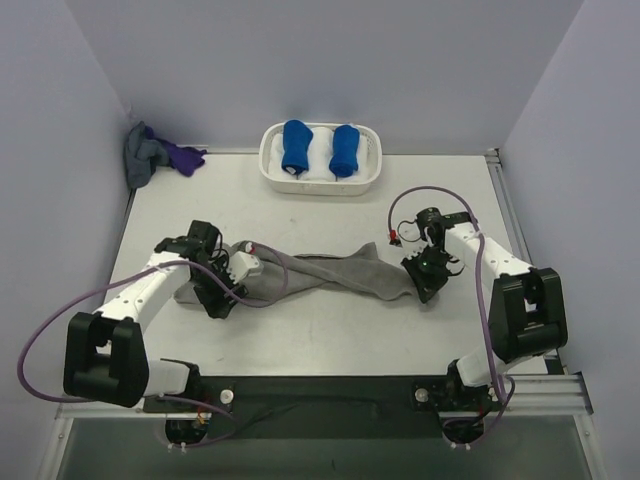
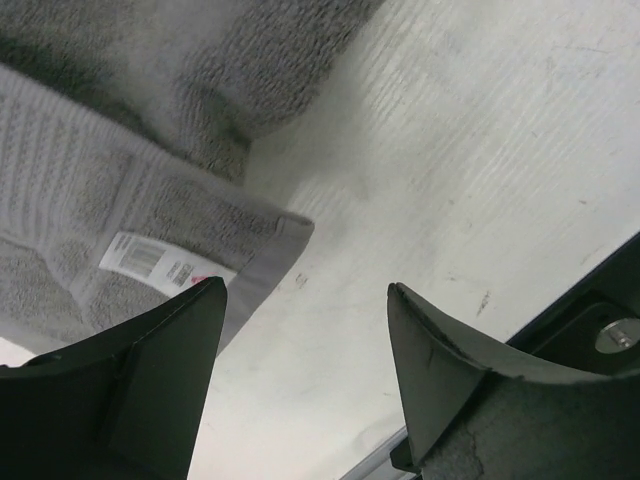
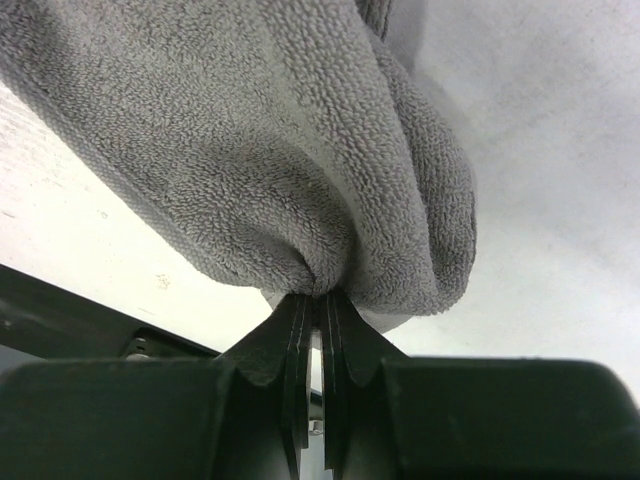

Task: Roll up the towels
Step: Flatten the towel

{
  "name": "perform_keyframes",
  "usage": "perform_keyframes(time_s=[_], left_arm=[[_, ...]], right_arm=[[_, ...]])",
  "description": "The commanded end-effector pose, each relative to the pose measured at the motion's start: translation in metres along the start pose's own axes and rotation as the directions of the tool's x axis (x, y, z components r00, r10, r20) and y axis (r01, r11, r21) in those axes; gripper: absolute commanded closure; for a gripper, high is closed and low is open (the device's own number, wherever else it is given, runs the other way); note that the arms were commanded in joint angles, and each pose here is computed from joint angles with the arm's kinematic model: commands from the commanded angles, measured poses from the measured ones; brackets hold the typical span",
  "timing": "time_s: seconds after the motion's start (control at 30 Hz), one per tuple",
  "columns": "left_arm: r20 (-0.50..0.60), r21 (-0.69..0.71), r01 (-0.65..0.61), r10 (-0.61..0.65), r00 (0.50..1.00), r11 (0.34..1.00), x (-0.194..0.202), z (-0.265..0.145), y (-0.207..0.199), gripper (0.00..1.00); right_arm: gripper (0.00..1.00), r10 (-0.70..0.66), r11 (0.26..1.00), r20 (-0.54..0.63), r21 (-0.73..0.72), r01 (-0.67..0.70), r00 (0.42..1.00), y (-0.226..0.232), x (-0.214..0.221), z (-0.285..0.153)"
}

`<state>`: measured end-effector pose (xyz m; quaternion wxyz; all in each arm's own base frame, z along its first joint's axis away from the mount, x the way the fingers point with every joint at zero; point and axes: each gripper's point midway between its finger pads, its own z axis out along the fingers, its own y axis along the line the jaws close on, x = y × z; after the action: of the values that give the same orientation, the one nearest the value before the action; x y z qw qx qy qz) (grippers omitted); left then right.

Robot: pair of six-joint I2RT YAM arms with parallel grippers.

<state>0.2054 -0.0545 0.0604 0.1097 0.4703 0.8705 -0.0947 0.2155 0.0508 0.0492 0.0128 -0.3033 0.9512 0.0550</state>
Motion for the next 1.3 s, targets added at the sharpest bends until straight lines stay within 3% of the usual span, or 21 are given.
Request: perform_keyframes(time_s=[0.0,0.2,0.3,0.43,0.47,0.57,0.6,0.73,0.87,1.0,1.2,1.27], left_arm=[[0.003,-0.091,-0.038,0.039,0.999,0.995,-0.012,0.012,0.012,0.24],[-0.039,-0.181,0.023,-0.031,0.999,0.983,-0.011,0.032,0.027,0.24],[-0.044,-0.237,0.055,-0.067,0.997,0.97,-0.011,0.035,0.04,0.31],[-0.019,-0.333,0.094,-0.106,0.994,0.938,-0.014,0.019,0.059,0.61],[-0.001,-0.342,0.102,-0.109,0.994,0.934,-0.017,0.014,0.062,0.75],[0.041,-0.348,0.134,-0.128,0.991,0.928,-0.022,-0.003,0.069,0.97],[0.047,-0.344,0.149,-0.142,0.989,0.927,-0.019,-0.009,0.07,1.0],[0.163,-0.34,0.252,-0.208,0.965,0.906,-0.027,-0.049,0.094,1.0],[0.372,-0.327,0.459,-0.333,0.866,0.826,-0.034,-0.119,0.14,1.0],[0.575,-0.324,0.545,-0.296,0.762,0.773,-0.073,-0.199,0.169,1.0],[0.719,-0.32,0.623,-0.245,0.65,0.713,-0.096,-0.273,0.184,1.0],[0.735,-0.338,0.628,-0.22,0.641,0.701,-0.091,-0.29,0.177,1.0]], right_arm=[[1.0,0.023,1.0,0.005,-0.011,-0.023,1.0,0.003,0.004,-0.018],[1.0,0.03,0.999,-0.006,-0.013,-0.03,1.0,0.001,0.006,-0.018],[1.0,0.035,0.999,-0.004,-0.019,-0.035,0.999,0.0,0.004,-0.018],[1.0,0.043,0.999,-0.003,-0.02,-0.043,0.999,-0.002,0.004,-0.019],[1.0,0.043,0.999,-0.004,-0.022,-0.043,0.999,-0.002,0.004,-0.019],[1.0,0.053,0.998,0.004,-0.02,-0.053,0.999,-0.005,0.003,-0.022],[1.0,0.054,0.998,0.008,-0.02,-0.054,0.999,-0.006,0.003,-0.024],[1.0,0.085,0.996,0.066,-0.003,-0.085,0.994,-0.017,-0.003,-0.043],[1.0,0.121,0.991,0.207,0.035,-0.131,0.971,-0.037,-0.027,-0.092],[1.0,0.128,0.977,0.394,0.107,-0.183,0.91,-0.063,-0.06,-0.157],[1.0,0.119,0.941,0.569,0.198,-0.276,0.814,-0.098,-0.083,-0.236],[1.0,0.097,0.935,0.589,0.221,-0.276,0.802,-0.094,-0.075,-0.255]])
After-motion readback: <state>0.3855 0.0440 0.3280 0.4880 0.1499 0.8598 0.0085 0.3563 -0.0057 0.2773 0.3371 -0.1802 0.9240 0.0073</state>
